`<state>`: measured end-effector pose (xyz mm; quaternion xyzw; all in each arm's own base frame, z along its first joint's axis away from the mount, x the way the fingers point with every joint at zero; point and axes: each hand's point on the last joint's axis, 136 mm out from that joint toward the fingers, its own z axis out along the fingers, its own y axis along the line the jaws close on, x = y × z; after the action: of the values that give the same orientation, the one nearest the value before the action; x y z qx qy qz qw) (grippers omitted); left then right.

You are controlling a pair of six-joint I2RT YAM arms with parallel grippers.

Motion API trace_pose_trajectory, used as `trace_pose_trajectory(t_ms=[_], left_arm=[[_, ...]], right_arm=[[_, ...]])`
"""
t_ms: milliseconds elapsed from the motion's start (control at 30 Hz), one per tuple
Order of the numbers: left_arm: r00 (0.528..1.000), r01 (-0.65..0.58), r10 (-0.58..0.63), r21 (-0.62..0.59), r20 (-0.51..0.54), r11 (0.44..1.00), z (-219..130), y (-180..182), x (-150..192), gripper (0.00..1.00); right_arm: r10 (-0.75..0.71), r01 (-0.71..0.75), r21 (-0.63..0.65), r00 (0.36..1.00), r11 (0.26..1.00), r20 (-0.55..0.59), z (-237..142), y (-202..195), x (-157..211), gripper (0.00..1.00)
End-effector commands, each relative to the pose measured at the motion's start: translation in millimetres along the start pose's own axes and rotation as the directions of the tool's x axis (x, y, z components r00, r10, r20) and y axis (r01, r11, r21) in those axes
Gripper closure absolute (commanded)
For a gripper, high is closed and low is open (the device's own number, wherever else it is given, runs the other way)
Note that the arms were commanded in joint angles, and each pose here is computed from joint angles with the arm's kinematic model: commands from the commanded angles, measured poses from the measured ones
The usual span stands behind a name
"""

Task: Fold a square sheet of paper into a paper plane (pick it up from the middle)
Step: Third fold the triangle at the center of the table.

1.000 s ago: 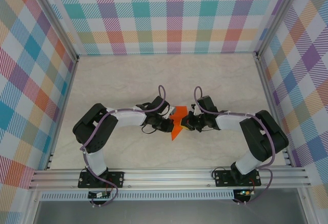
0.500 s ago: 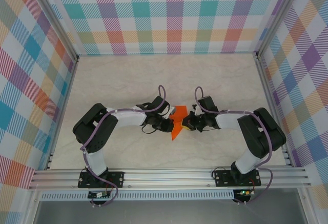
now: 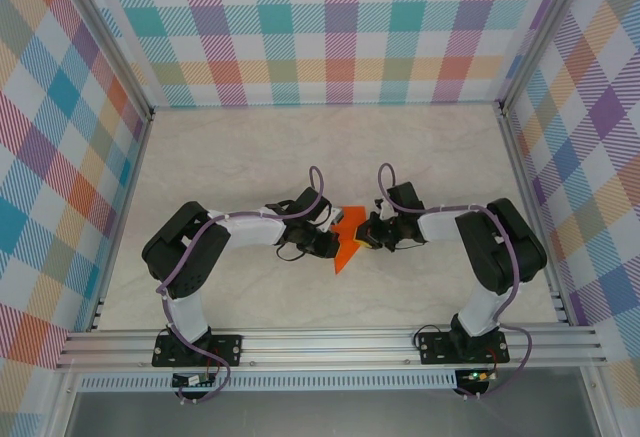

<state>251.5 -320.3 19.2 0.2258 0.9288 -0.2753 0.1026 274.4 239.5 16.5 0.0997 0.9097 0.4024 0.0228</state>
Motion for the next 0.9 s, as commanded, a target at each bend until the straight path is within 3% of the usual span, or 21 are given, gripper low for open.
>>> trace_pose_trajectory(t_ms=[0, 267, 633, 867], left_arm=[[0.993, 0.03, -0.039, -0.082, -0.113, 0.996, 12, 24, 33, 0.95], [0.993, 0.026, -0.036, -0.084, -0.116, 0.996, 11, 25, 34, 0.95], [0.993, 0.023, -0.032, -0.082, -0.116, 0.996, 11, 24, 33, 0.95], [0.993, 0.02, -0.03, -0.09, -0.117, 0.996, 8, 25, 34, 0.95]], right_arm=[[-0.002, 0.002, 0.013, 1.0, 1.0, -0.002, 0, -4, -2, 0.99], [-0.049, 0.052, -0.071, 0.998, 0.996, 0.044, -28, 28, -13, 0.97], [0.007, -0.008, 0.033, 1.0, 0.999, 0.025, -5, -12, -15, 0.98], [0.004, -0.004, -0.003, 0.999, 1.0, 0.032, -12, -1, -18, 0.98]])
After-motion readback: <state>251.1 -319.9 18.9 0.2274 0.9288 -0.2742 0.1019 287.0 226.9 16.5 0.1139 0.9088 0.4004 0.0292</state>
